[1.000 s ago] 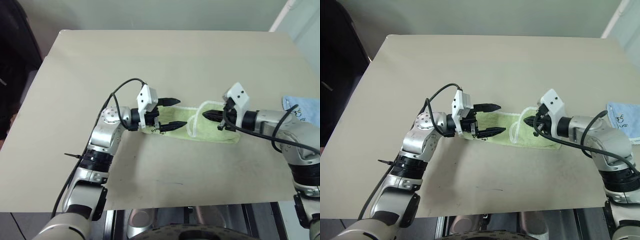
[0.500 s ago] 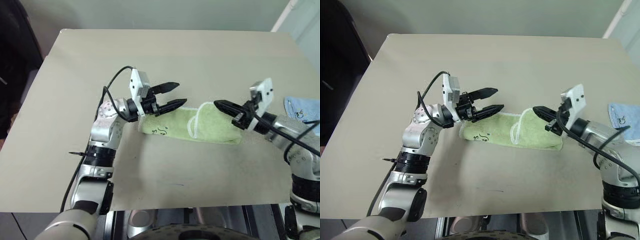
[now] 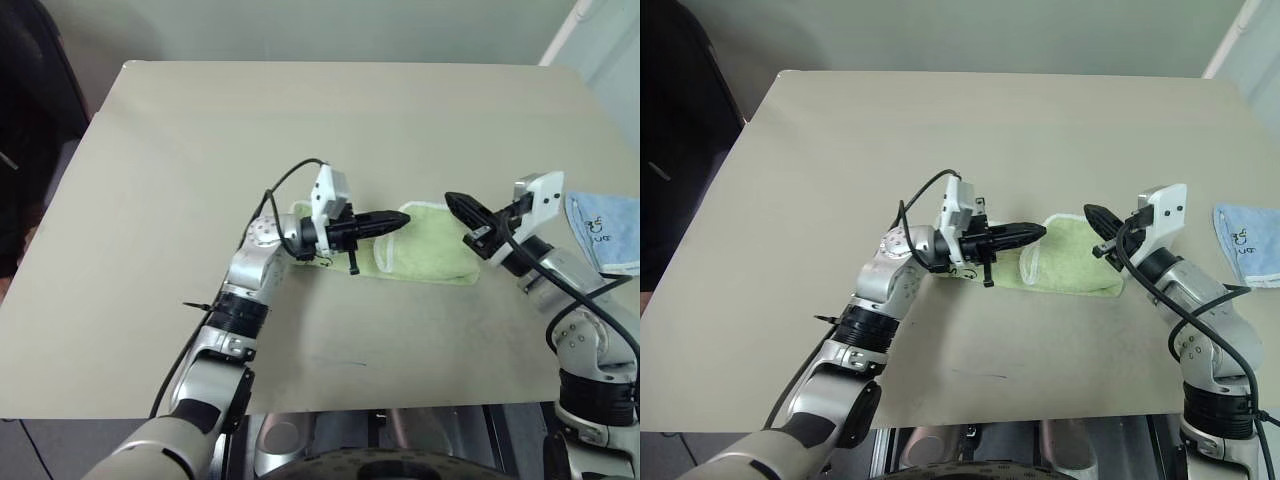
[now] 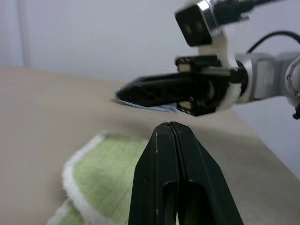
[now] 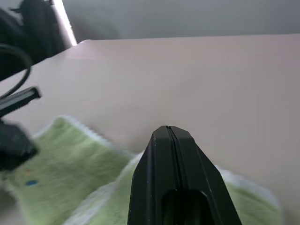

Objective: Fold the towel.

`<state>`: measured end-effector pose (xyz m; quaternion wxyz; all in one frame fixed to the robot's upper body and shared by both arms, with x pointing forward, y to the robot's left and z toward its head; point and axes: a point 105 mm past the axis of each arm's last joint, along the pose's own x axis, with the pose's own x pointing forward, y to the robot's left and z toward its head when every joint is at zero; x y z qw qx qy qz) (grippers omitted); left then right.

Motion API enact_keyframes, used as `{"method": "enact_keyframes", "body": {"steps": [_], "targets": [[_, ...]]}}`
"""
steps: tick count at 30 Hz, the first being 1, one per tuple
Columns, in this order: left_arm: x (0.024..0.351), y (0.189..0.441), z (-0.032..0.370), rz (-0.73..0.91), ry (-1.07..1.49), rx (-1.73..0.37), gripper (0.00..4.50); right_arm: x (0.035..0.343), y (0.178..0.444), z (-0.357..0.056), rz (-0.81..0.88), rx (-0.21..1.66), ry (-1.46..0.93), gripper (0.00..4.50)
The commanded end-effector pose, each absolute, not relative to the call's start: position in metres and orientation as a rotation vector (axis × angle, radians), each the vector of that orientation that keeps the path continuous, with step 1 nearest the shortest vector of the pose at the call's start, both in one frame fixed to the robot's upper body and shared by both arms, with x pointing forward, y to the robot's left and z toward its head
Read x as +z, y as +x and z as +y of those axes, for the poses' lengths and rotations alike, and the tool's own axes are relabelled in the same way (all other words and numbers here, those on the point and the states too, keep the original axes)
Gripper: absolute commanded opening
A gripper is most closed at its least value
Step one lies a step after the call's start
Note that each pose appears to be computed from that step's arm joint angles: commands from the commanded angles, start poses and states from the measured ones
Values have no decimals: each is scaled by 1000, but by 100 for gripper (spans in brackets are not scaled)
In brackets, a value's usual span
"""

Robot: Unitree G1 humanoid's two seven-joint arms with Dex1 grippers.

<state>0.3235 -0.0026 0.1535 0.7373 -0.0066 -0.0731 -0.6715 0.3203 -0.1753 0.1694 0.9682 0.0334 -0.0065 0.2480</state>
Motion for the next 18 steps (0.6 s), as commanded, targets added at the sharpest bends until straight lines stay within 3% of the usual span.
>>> {"method": "enact_keyframes", "body": {"steps": [1, 6, 18], "targets": [[156, 319, -20, -218, 74, -1519, 5, 178, 330, -185, -59, 426, 38, 0], [123, 314, -38, -150, 208, -1550, 5, 146, 338, -183, 19, 402, 20, 0], [62, 308, -22, 60, 300, -1521, 5, 62, 339, -184, 179, 316, 8, 0]]}}
